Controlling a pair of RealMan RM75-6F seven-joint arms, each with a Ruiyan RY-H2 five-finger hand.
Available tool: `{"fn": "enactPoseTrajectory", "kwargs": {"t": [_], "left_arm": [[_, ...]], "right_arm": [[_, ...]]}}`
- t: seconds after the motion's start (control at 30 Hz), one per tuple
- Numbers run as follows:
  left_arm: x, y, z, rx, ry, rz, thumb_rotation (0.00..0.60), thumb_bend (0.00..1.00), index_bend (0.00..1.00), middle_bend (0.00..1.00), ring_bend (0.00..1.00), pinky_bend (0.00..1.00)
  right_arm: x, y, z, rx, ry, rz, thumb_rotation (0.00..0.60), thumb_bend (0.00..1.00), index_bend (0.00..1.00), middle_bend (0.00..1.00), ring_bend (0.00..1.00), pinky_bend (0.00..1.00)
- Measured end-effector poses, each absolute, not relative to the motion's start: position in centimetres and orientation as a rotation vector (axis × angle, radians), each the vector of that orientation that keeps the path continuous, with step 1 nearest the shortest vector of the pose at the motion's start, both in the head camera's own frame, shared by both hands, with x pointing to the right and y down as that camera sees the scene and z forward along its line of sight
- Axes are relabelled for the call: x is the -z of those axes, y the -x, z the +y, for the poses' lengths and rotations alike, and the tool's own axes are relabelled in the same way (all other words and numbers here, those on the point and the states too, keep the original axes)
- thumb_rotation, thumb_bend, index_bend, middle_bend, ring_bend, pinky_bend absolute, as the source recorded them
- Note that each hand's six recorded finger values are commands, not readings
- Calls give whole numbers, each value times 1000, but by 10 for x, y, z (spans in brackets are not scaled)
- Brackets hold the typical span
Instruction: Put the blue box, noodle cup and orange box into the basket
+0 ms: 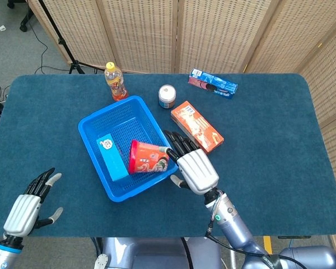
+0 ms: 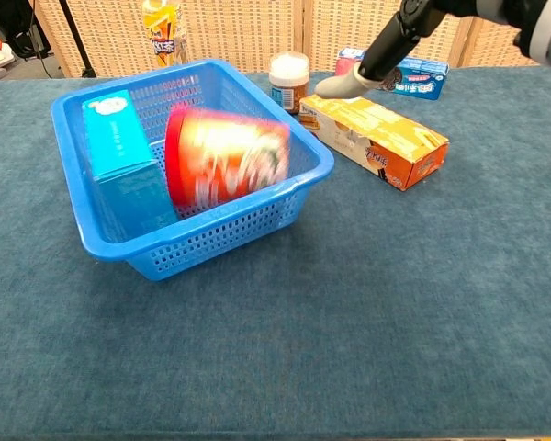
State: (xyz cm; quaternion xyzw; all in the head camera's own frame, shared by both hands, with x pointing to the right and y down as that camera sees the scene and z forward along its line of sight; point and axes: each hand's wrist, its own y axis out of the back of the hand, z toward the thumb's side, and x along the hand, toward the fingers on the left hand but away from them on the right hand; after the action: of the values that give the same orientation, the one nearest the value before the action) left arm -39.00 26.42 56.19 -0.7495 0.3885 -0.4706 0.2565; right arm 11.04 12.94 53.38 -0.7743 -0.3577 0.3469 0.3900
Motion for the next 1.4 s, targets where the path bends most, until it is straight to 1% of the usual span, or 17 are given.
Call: {"fn": "enactPoseTrajectory", "kwargs": {"t": [0.33, 0.53, 0.77, 0.9, 1.03, 1.13, 1.4], "left_arm": [[-561, 391, 264, 1275, 2032, 1057, 600, 299, 76, 0, 4, 127], [-562, 391, 264, 1280, 2024, 1057, 600, 299, 76, 0, 4, 127], [-565, 391, 265, 1296, 2009, 1038, 600, 299, 76, 0, 3, 127], [-569, 389, 268, 1313, 2003, 1015, 600, 299, 76, 0, 3, 127], [-573, 389, 268, 1326, 1995, 1008, 600, 299, 76, 0, 4, 127], [-576, 390, 269, 1343, 1988, 1006, 600, 300, 76, 0, 3, 126], [-587, 393, 268, 1383, 1966, 993, 600, 301, 76, 0, 3, 126]], "right_arm": [[-532, -125, 127, -921, 1932, -906, 600, 234, 235, 0, 0, 169], [-529, -157, 134, -988, 1885, -906, 600, 234, 235, 0, 0, 168], [-524, -208, 150, -1067, 1863, -966, 600, 234, 235, 0, 0, 168], [-527, -227, 150, -1101, 1878, -984, 600, 234, 234, 0, 0, 169], [-541, -238, 142, -1158, 1907, -968, 600, 234, 235, 0, 0, 169], [-556, -243, 129, -1207, 1913, -931, 600, 234, 235, 0, 0, 169], [-591, -248, 80, -1296, 1911, -852, 600, 234, 234, 0, 0, 168]]}}
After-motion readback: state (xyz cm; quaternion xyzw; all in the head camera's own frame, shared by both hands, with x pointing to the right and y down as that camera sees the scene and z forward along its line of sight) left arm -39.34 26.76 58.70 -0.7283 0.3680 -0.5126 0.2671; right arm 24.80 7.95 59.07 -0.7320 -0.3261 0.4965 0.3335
